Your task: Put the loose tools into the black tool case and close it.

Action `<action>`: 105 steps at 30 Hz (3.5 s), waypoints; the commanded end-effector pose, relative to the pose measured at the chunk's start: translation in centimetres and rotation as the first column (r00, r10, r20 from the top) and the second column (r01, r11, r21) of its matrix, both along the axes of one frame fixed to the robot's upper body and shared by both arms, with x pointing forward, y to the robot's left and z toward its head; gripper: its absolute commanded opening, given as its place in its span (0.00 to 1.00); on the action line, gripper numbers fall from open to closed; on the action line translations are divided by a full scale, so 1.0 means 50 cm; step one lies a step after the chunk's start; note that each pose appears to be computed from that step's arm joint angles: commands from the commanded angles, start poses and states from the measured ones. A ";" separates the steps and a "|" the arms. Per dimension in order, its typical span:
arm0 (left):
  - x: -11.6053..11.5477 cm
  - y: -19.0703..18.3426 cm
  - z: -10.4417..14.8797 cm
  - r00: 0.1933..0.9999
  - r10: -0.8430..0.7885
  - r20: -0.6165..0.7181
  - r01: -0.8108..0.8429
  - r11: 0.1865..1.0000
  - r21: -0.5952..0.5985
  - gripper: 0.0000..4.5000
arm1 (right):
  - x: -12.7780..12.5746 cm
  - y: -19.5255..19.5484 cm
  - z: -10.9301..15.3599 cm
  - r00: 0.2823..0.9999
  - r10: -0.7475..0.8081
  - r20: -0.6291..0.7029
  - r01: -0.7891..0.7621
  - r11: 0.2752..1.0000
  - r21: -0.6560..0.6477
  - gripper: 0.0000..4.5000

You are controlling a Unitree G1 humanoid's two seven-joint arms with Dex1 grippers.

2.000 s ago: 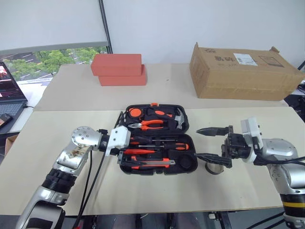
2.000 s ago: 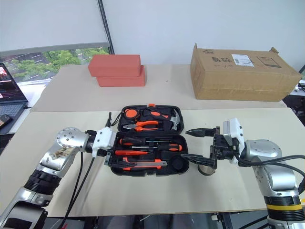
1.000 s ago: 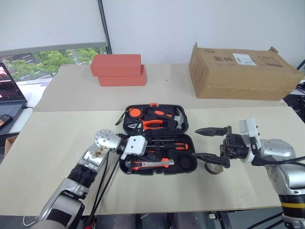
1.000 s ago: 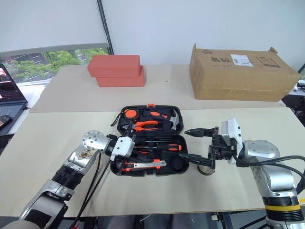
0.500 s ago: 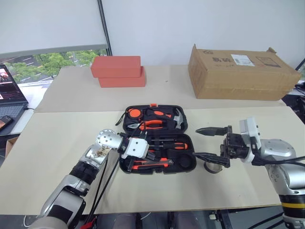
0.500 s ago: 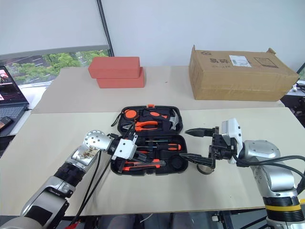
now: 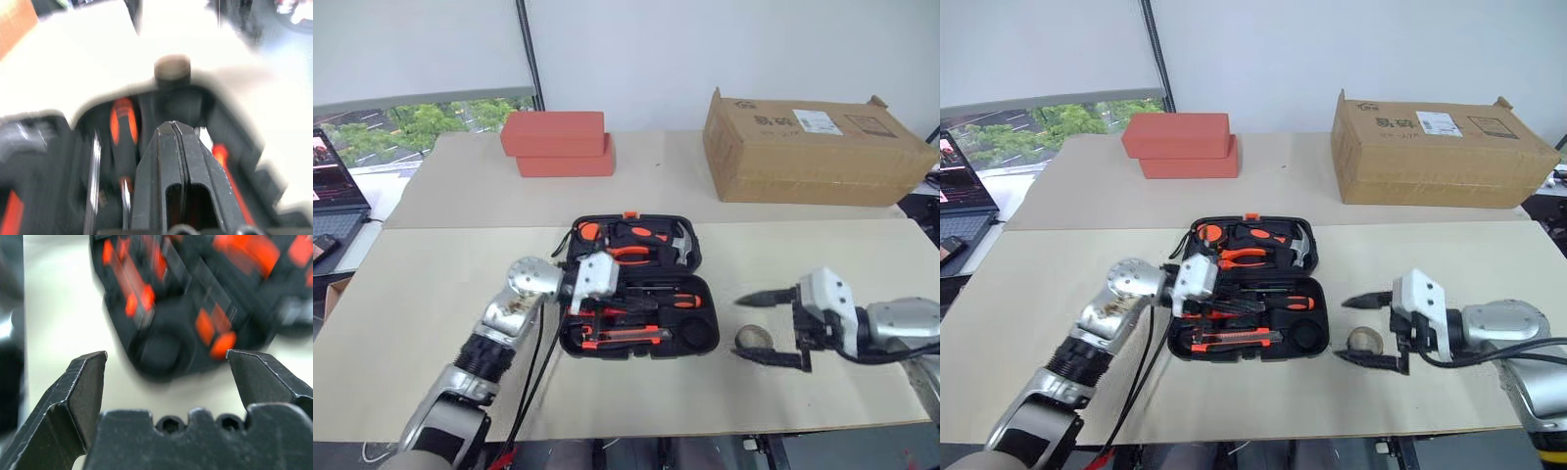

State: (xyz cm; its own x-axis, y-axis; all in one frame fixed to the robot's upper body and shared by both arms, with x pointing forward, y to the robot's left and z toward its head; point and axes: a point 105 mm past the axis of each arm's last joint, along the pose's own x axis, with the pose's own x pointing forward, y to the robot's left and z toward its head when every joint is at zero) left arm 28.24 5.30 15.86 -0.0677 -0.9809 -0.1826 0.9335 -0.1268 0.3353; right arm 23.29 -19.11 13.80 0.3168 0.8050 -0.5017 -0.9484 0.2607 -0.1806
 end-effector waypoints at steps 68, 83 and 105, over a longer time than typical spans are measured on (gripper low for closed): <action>0.035 0.169 0.012 0.841 0.521 -0.146 -0.532 0.845 -0.051 1.00 | 0.125 0.106 0.081 0.984 0.013 0.179 -0.001 0.998 -0.067 0.99; 0.172 0.269 -0.021 0.545 0.696 -0.468 -0.783 0.622 0.011 1.00 | 0.308 0.068 0.023 0.781 -0.446 -0.438 0.594 0.745 0.302 0.99; 0.192 0.279 -0.028 0.405 0.629 -0.664 -0.802 0.593 0.073 1.00 | 0.349 0.095 0.027 0.742 -0.360 -0.566 0.624 0.680 0.385 0.01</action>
